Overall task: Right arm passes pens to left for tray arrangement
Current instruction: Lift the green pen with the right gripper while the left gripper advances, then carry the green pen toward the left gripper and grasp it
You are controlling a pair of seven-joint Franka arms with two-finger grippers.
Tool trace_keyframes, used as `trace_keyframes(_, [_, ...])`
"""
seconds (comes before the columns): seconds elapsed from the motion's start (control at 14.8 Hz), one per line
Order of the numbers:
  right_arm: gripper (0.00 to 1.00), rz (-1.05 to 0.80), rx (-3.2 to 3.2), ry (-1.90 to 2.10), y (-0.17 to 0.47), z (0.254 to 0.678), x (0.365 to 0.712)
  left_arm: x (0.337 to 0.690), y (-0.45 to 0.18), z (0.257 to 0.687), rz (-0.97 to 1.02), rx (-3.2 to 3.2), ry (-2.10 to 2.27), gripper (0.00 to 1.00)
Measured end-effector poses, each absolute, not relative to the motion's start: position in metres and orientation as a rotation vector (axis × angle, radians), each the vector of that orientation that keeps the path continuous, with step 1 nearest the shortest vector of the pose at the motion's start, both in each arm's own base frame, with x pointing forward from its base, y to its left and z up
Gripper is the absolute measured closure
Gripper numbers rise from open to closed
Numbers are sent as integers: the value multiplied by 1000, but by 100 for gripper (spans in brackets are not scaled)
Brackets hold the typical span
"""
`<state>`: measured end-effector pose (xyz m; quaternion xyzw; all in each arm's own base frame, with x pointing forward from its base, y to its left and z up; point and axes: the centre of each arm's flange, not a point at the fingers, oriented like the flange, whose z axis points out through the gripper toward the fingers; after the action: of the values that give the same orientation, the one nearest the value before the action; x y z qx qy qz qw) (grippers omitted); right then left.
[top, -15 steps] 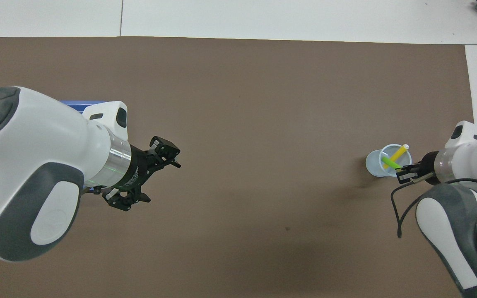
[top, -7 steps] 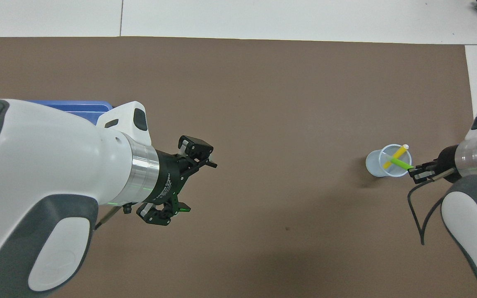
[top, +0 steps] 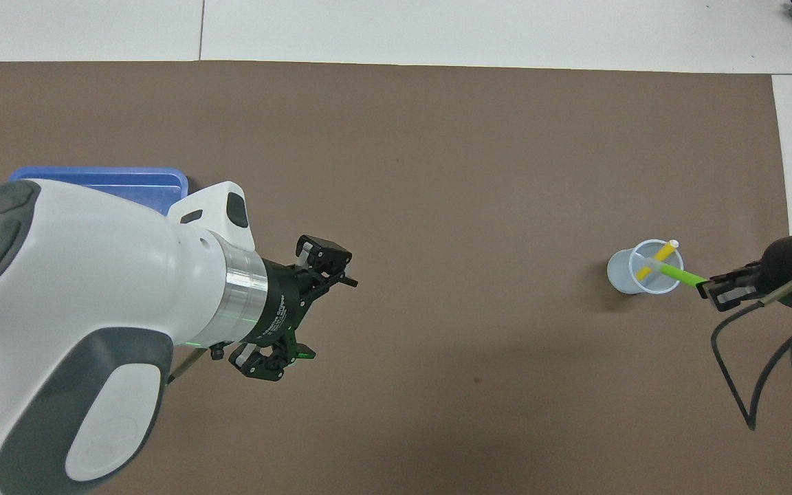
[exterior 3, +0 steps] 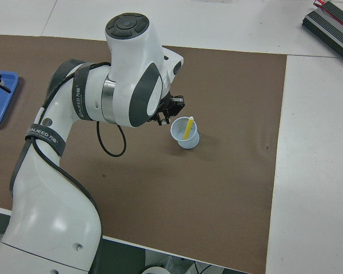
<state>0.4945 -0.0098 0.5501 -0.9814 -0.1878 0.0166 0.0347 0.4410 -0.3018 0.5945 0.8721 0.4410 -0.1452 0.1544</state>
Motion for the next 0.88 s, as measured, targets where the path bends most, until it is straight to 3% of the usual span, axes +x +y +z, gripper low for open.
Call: trace_keyframes(0.88, [81,-22,-2627,-538,62,559,491,446,-299,585,-348,2367,1392,0])
